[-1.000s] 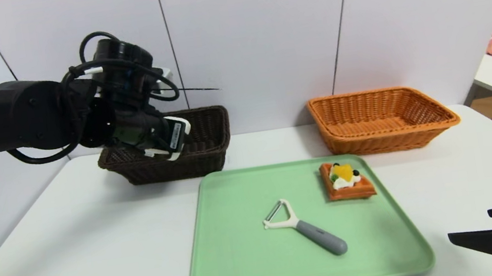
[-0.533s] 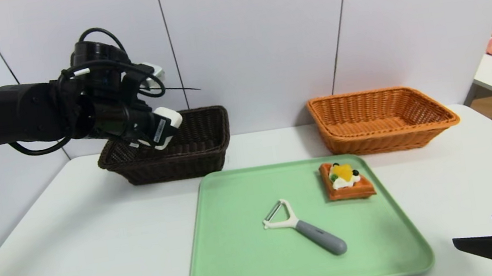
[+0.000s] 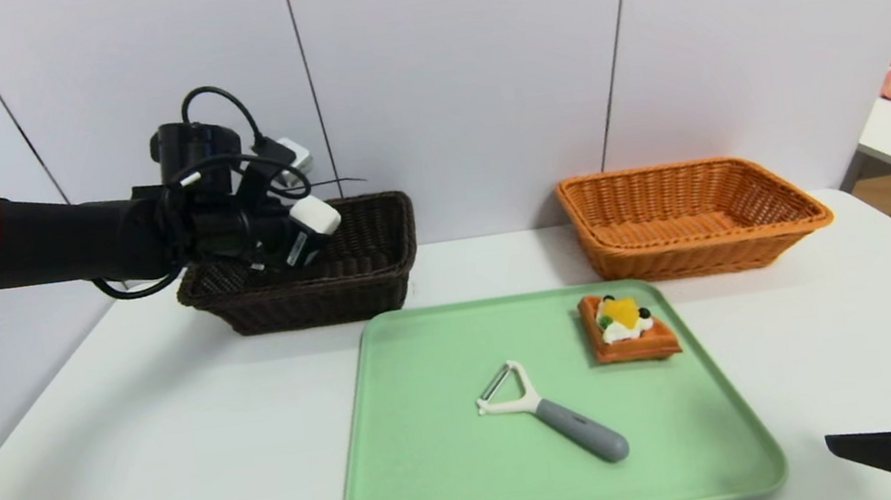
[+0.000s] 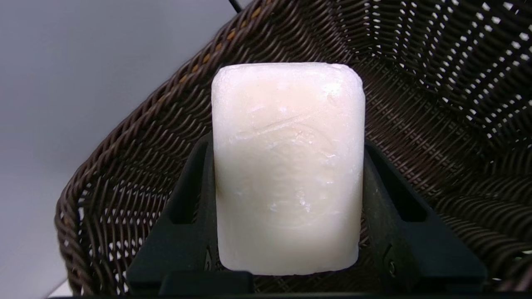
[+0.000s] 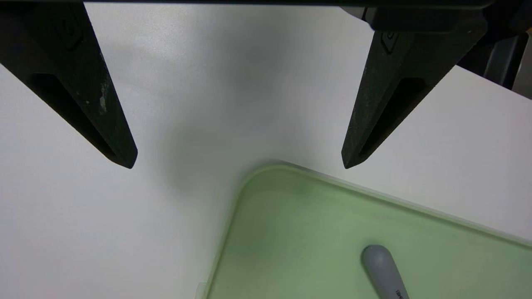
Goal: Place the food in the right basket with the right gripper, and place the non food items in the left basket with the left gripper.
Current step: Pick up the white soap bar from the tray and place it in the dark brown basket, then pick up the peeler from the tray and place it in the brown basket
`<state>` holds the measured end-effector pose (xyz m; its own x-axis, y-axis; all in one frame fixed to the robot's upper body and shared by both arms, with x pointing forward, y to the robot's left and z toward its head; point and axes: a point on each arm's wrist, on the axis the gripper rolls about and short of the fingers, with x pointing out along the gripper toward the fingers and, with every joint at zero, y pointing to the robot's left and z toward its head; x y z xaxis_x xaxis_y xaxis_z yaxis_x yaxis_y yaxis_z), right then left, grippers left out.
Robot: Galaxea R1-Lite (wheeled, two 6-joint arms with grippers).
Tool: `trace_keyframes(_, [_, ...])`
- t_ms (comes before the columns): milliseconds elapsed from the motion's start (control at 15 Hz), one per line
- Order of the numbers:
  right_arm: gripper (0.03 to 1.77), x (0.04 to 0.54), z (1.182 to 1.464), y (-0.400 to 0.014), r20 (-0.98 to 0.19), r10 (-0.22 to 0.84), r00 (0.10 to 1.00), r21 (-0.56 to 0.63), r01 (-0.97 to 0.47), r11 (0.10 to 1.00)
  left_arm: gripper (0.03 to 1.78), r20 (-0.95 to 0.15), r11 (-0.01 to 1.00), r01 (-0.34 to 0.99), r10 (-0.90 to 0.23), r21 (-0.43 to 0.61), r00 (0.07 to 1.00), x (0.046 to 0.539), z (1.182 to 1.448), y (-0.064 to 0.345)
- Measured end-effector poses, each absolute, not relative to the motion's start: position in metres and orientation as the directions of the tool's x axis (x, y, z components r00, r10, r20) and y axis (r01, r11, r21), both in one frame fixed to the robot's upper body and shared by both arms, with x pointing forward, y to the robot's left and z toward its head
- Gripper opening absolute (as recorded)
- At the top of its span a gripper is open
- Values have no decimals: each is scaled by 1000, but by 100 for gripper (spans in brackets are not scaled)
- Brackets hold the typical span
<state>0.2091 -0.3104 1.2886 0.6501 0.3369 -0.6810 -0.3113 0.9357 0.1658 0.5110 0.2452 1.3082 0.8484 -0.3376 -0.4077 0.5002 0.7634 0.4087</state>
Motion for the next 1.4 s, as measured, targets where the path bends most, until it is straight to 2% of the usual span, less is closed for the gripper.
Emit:
trace_keyframes(267, [170, 208, 1286, -312, -688, 330, 647, 167, -302, 939, 98, -414, 700, 528, -350, 481, 840, 526, 1290, 252])
trace_keyframes(600, [170, 207, 1283, -313, -691, 324, 647, 168, -292, 942, 98, -462, 693, 552, -342, 464, 818, 536, 1282, 253])
trace_keyframes(1067, [170, 207, 1283, -313, -691, 322, 647, 168, -290, 942, 140, -436, 707, 531, -339, 467, 834, 542, 1291, 254])
trace_keyframes(1200, [170, 206, 1284, -313, -687, 322, 651, 167, -290, 942, 146, -410, 735, 509, -337, 447, 847, 544, 1300, 254])
trace_keyframes(1400, [170, 205, 1284, -315, -684, 318, 657, 167, -283, 944, 154, -392, 797, 484, -340, 363, 855, 536, 1325, 255])
